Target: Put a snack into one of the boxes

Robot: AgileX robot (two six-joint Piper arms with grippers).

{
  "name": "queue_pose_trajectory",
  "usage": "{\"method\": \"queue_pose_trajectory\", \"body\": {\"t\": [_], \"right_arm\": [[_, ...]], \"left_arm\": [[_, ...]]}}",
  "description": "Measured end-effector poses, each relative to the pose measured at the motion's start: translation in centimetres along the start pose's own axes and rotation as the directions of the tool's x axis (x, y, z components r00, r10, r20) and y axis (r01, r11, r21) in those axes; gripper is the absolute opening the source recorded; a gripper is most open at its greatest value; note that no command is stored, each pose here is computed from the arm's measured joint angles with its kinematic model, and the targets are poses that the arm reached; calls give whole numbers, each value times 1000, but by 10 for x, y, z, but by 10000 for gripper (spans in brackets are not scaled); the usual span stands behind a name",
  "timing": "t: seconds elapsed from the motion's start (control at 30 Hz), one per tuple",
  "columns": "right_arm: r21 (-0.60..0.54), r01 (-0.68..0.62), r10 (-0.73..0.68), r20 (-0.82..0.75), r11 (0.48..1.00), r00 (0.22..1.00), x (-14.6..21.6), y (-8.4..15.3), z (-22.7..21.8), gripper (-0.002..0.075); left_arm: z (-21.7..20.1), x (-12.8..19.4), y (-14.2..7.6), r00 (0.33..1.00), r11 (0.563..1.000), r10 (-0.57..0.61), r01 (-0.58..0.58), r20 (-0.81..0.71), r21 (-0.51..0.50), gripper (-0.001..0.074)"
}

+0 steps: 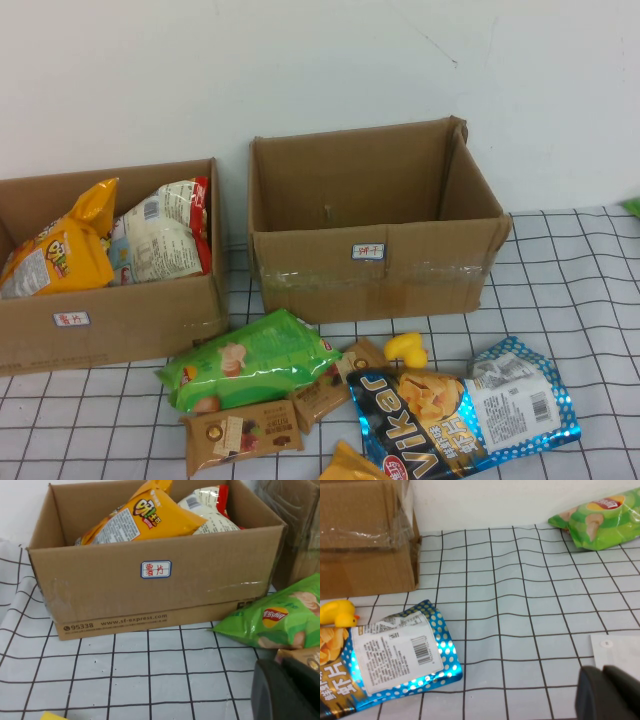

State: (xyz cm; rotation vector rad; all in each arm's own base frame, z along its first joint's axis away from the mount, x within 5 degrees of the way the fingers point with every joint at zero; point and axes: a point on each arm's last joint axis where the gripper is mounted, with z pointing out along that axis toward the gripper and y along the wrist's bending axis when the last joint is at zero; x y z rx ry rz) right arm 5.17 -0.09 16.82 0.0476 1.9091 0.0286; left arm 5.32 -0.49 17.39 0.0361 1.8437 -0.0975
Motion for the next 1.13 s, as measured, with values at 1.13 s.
{"method": "queue_pose_trajectory", "body": {"t": [1.13], "right_arm": [[0,0,0,0,1000,1000,0,0,0,-1]], "left_arm": [[0,0,-5,988,987,-151,152,-11,52,-1]]}}
